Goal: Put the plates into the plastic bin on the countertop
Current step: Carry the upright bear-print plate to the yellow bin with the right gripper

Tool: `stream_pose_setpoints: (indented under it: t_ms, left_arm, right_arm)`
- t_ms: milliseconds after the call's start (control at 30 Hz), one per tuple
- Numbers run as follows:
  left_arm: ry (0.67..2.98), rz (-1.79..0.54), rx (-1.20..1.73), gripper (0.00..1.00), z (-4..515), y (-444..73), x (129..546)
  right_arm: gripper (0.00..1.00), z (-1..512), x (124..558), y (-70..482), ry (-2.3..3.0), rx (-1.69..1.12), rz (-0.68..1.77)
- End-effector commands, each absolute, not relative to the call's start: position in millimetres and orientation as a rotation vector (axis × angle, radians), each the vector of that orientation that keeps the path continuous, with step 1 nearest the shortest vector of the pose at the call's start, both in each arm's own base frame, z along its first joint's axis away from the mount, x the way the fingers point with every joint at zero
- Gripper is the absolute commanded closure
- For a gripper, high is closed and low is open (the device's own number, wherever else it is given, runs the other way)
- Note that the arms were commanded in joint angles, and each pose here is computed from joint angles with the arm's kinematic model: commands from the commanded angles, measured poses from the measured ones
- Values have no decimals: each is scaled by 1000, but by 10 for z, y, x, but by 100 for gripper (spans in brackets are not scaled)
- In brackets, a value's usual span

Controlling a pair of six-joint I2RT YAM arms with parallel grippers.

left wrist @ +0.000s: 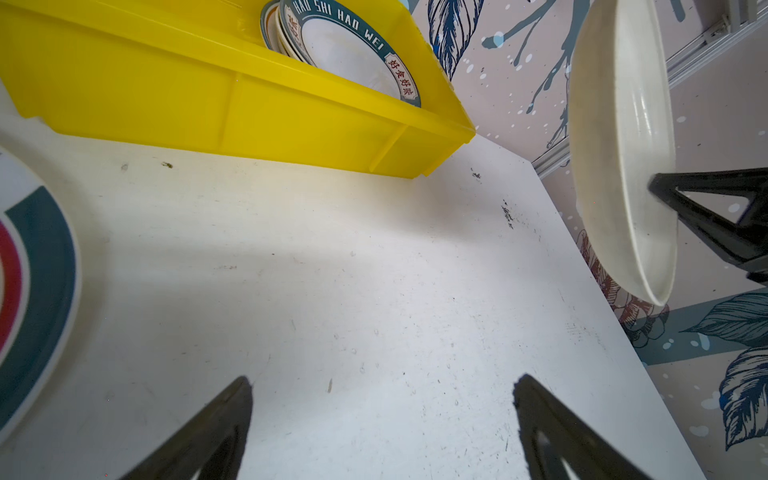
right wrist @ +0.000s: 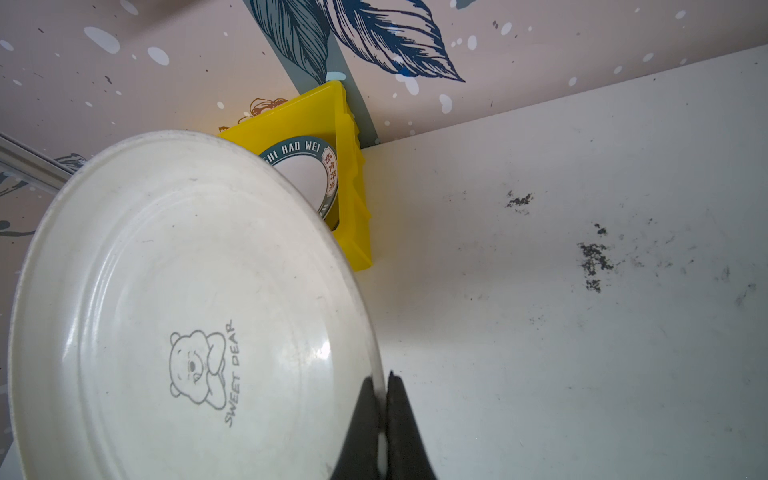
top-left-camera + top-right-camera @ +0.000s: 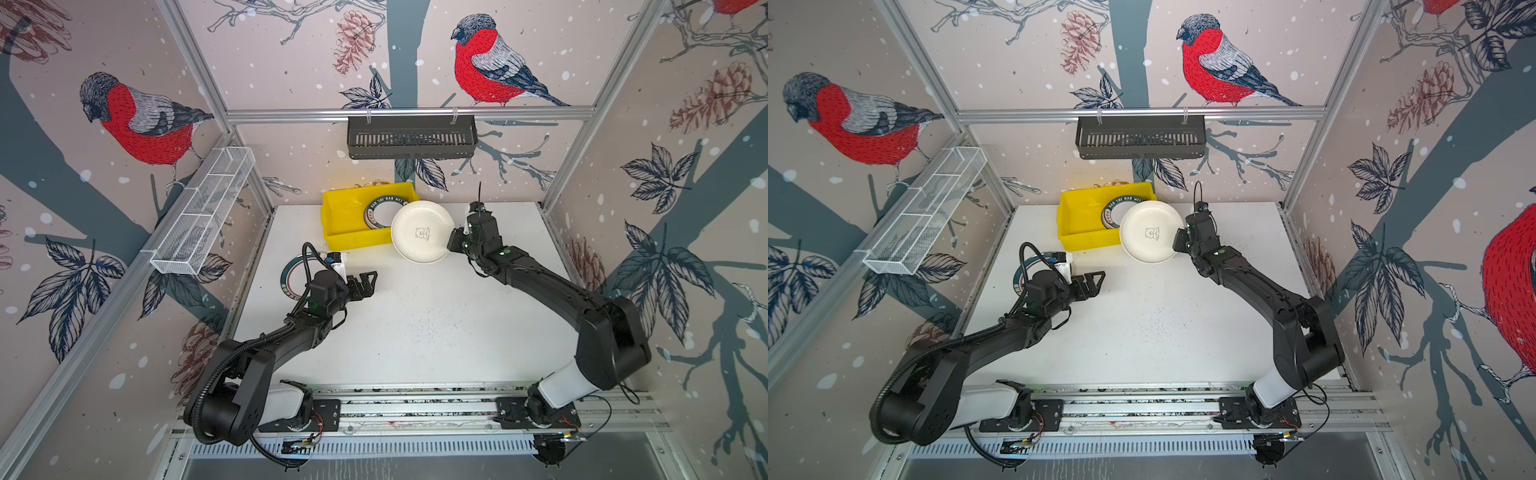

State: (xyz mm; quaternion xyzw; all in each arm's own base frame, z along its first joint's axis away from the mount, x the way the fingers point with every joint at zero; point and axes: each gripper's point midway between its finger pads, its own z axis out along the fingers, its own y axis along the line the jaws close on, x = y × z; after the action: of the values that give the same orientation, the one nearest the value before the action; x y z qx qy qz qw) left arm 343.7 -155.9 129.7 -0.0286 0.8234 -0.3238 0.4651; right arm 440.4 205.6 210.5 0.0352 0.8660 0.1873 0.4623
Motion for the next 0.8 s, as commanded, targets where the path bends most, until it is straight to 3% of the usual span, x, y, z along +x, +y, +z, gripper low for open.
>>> stream_pose_setpoints:
  t_ms: [0,767]
  left_arm:
    - [1939,-792,-48,3,1467,-1551,3476]
    - [1961,-798,-53,3,1409,-1563,3473]
  right_arm:
    - [100,2239,4568,2083,2070,105,454]
    - [100,2104,5611,2622,2025,141,557]
